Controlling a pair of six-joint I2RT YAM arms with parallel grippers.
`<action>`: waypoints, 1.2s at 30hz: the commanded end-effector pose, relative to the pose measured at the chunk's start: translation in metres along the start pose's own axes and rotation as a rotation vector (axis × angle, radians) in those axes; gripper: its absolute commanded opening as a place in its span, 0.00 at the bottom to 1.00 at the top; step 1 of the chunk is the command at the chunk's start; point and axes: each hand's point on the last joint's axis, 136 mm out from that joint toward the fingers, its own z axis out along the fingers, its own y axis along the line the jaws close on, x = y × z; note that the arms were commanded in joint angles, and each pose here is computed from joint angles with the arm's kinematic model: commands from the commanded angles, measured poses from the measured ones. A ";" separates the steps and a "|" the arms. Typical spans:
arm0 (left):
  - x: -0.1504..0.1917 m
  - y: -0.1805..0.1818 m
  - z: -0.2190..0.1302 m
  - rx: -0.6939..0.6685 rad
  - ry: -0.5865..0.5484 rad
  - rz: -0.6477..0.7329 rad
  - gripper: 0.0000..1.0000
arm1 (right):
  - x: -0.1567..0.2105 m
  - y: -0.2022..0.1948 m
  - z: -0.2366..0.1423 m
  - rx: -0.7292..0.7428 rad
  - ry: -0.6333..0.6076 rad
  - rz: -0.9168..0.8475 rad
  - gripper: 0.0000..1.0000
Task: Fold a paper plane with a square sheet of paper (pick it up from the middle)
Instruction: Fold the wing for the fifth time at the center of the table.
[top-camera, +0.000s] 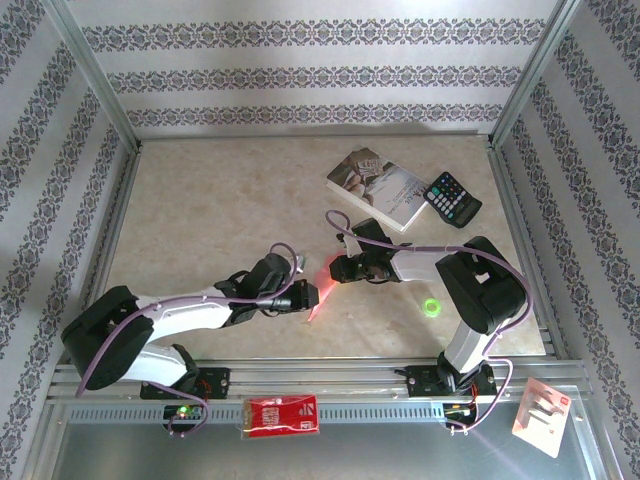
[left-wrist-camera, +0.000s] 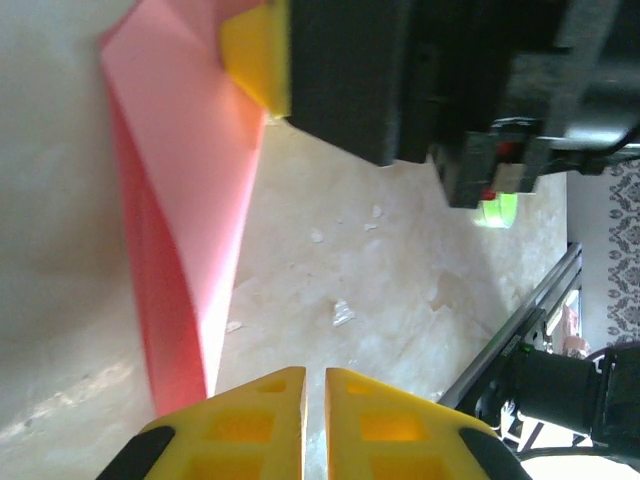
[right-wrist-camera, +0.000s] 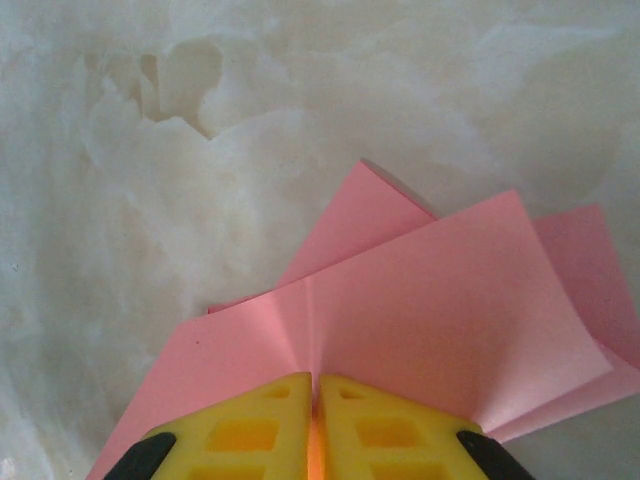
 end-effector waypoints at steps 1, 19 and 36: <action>0.005 -0.003 0.010 -0.008 0.048 0.040 0.09 | 0.025 -0.028 0.007 0.085 0.076 0.031 0.14; 0.009 0.024 0.037 -0.046 0.128 -0.014 0.05 | 0.025 -0.028 0.008 0.083 0.077 0.032 0.14; 0.014 0.040 0.042 -0.061 0.144 -0.050 0.05 | 0.028 -0.029 0.009 0.084 0.083 0.036 0.14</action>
